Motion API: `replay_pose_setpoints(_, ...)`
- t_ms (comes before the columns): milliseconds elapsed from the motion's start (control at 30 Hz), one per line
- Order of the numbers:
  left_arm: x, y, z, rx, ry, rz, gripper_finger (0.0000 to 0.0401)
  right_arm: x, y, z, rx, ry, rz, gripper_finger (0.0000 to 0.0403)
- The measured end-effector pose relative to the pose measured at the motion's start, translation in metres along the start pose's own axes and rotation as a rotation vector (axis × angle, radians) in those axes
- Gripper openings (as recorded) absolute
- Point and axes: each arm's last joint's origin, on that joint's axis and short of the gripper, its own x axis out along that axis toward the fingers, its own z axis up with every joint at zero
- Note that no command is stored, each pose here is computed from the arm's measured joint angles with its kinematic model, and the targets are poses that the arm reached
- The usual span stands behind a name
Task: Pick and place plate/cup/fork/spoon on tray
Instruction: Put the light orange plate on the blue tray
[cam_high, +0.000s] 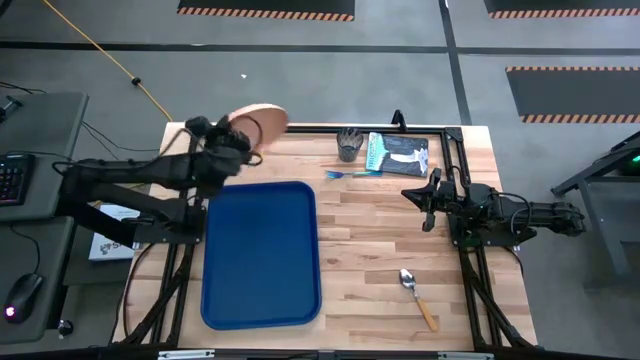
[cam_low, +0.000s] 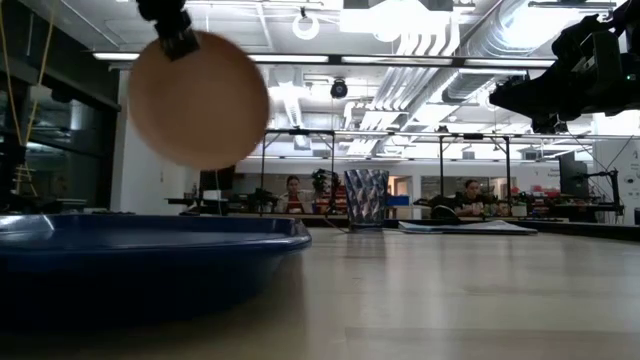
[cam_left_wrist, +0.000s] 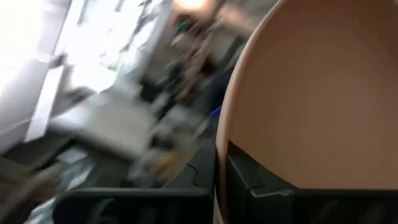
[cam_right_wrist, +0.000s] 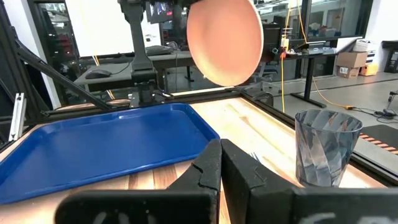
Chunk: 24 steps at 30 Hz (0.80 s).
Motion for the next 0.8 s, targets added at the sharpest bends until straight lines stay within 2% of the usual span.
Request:
replay_pose_setpoints(67, -0.004, 0.012, 0.01, -0.072, -0.094, -0.101, 0.0, 0.0, 0.0, 0.0, 0.0, 0.0, 0.0, 0.0)
replay_pose_setpoints(267, -0.019, 0.038, 0.023, -0.136, -0.227, -0.326, 0.0, 0.0, 0.0, 0.0, 0.0, 0.0, 0.0, 0.0)
replay_pose_setpoints(433, -0.027, 0.047, 0.03, -0.304, -0.261, -0.738, 0.0, 0.0, 0.0, 0.0, 0.0, 0.0, 0.0, 0.0)
replay_pose_setpoints(567, -0.032, 0.052, 0.037, -0.371, -0.312, -0.995, 0.0, 0.0, 0.0, 0.0, 0.0, 0.0, 0.0, 0.0)
replay_pose_setpoints(667, -0.038, 0.048, 0.034, -0.319, -0.253, -1.232, 0.0, 0.0, 0.0, 0.0, 0.0, 0.0, 0.0, 0.0)
replay_pose_setpoints(733, -0.041, 0.041, 0.027, -0.249, -0.138, -1.381, 0.0, 0.0, 0.0, 0.0, 0.0, 0.0, 0.0, 0.0)
replay_pose_setpoints(800, -0.046, 0.031, 0.016, -0.173, 0.009, -1.478, 0.0, 0.0, 0.0, 0.0, 0.0, 0.0, 0.0, 0.0)
